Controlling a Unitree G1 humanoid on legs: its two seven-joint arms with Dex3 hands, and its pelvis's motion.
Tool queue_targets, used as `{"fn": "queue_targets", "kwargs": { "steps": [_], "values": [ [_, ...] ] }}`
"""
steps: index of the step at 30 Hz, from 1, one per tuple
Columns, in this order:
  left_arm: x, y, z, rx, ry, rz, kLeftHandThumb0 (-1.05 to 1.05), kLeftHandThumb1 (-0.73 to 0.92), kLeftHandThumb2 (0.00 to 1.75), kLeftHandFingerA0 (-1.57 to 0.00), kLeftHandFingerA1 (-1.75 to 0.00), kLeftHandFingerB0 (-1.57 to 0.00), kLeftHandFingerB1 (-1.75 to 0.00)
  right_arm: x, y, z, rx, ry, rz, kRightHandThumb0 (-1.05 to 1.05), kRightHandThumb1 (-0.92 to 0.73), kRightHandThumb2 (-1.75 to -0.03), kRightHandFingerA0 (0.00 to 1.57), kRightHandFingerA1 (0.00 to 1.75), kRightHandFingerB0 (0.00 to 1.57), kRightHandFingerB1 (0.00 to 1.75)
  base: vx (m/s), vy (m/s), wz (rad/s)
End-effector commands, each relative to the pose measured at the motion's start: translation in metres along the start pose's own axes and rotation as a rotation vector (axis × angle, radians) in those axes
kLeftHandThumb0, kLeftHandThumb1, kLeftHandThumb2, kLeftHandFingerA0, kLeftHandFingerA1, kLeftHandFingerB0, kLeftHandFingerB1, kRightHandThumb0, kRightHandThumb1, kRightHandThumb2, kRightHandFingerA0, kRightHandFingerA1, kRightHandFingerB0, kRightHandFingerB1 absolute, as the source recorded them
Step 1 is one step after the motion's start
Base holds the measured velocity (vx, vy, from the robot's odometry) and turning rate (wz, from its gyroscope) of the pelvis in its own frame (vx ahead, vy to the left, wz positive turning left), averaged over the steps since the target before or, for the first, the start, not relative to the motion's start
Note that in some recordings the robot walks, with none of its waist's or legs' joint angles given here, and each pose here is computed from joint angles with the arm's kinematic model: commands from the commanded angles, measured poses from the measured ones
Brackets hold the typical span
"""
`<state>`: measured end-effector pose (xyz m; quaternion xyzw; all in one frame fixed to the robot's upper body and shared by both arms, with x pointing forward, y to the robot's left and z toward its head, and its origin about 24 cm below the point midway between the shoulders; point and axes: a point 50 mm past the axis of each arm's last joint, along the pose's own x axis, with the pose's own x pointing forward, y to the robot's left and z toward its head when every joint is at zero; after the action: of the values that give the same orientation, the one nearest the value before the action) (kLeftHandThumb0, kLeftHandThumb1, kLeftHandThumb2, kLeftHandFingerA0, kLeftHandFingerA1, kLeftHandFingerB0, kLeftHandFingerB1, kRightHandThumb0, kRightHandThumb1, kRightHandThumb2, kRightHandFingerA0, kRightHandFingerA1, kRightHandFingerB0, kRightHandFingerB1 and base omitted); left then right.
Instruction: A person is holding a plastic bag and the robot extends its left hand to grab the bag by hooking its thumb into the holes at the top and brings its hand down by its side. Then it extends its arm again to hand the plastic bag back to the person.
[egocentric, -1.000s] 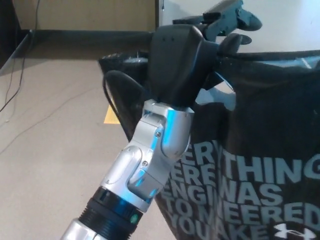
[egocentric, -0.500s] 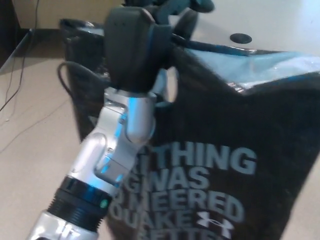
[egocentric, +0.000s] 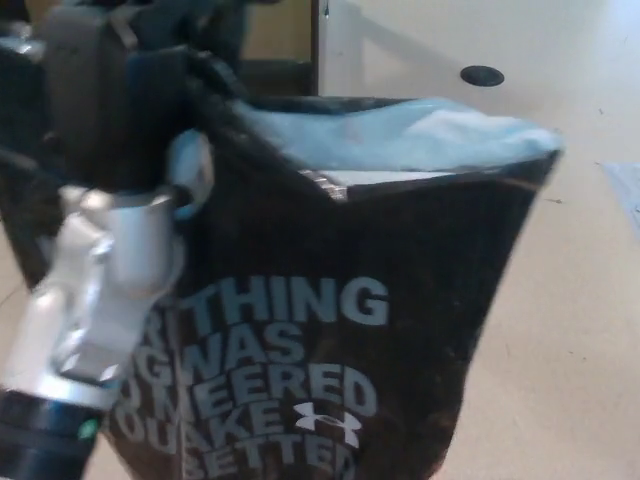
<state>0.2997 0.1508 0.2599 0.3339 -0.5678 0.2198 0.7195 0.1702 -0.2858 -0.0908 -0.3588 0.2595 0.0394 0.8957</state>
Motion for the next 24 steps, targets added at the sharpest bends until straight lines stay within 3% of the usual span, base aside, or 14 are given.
{"fn": "queue_targets", "kwargs": {
  "steps": [1,2,5,7,8,11,13,15,17,21,22,23,24],
  "values": [
    [-0.008,0.027,-0.007,-0.01,-0.063,0.031,-0.06,0.61,0.92,-0.95,-1.72,-0.78,-1.13,0.0,-0.005,-0.003,0.008,0.02,-0.008,-0.27,-0.67,-0.6,0.79,0.76,0.58,0.44,0.0,0.0,0.0],
    [-0.014,0.034,-0.01,-0.005,-0.056,0.021,-0.07,0.62,0.89,-0.95,-1.72,-0.77,-1.15,-0.001,-0.004,-0.005,0.0,0.025,-0.005,-0.27,-0.68,-0.6,0.78,0.68,0.6,0.44,0.0,0.0,0.0],
    [-0.029,0.05,-0.012,0.003,-0.03,0.014,-0.08,0.6,0.96,-1.01,-1.64,-0.82,-1.17,-0.003,-0.002,-0.007,-0.013,0.03,0.002,-0.27,-0.67,-0.6,0.8,0.68,0.58,0.43,0.0,0.0,0.0],
    [-0.036,0.057,-0.014,0.014,-0.036,0.02,-0.08,0.63,0.91,-1.02,-1.68,-0.8,-1.19,-0.002,-0.003,-0.006,-0.012,0.032,-0.002,-0.27,-0.67,-0.6,0.8,0.68,0.58,0.43,0.0,0.0,0.0],
    [-0.048,0.068,-0.019,0.022,-0.036,0.009,-0.11,0.67,0.76,-1.02,-1.68,-0.8,-1.19,-0.002,-0.003,-0.007,-0.015,0.037,-0.004,-0.26,-0.67,-0.6,0.8,0.67,0.58,0.43,0.0,0.0,0.0],
    [-0.069,0.075,-0.021,0.01,0.012,-0.015,-0.15,0.73,0.7,-1.03,-1.64,-0.8,-1.15,-0.007,-0.006,-0.014,-0.021,0.056,-0.011,-0.28,-0.67,-0.6,0.82,0.8,0.58,0.43,0.0,0.0,0.0],
    [-0.086,0.082,-0.022,0.016,0.051,-0.024,-0.09,0.64,0.83,-1.0,-1.66,-0.85,-1.12,-0.009,-0.004,-0.016,-0.011,0.06,0.011,-0.26,-0.68,-0.6,0.77,0.64,0.56,0.43,0.0,0.0,0.0],
    [-0.1,0.087,-0.024,0.027,0.079,-0.058,-0.03,0.58,0.93,-1.0,-1.68,-0.8,-1.15,-0.007,-0.004,-0.015,-0.037,0.066,0.011,-0.29,-0.69,-0.61,0.78,0.63,0.58,0.43,0.0,0.0,0.0],
    [-0.11,0.09,-0.023,0.022,0.103,-0.075,-0.05,0.58,0.89,-1.09,-1.55,-0.85,-1.14,-0.007,-0.002,-0.014,-0.036,0.062,0.011,-0.27,-0.68,-0.6,0.8,0.67,0.57,0.43,0.0,0.0,0.0],
    [-0.134,0.095,-0.012,0.012,0.14,-0.12,-0.1,0.67,0.79,-1.1,-1.59,-0.86,-1.19,-0.013,0.003,-0.019,-0.032,0.068,0.027,-0.26,-0.69,-0.6,0.79,0.65,0.57,0.42,0.0,0.0,0.0],
    [-0.148,0.097,-0.005,-0.002,0.155,-0.151,-0.07,0.54,1.03,-1.29,-1.36,-0.86,-1.06,-0.014,0.004,-0.02,-0.032,0.07,0.034,-0.27,-0.69,-0.6,0.78,0.66,0.56,0.42,0.0,0.0,0.0],
    [-0.159,0.099,-0.001,-0.02,0.174,-0.162,-0.13,0.57,1.01,-1.29,-1.35,-0.86,-1.05,-0.015,0.006,-0.021,-0.044,0.072,0.037,-0.27,-0.69,-0.6,0.78,0.61,0.56,0.42,0.0,0.0,0.0],
    [-0.164,0.099,0.001,-0.023,0.19,-0.168,-0.09,0.6,0.9,-1.07,-1.63,-0.81,-1.17,-0.016,0.006,-0.022,-0.042,0.073,0.038,-0.28,-0.68,-0.6,0.8,0.65,0.56,0.43,0.0,0.0,0.0]
  ]
}}
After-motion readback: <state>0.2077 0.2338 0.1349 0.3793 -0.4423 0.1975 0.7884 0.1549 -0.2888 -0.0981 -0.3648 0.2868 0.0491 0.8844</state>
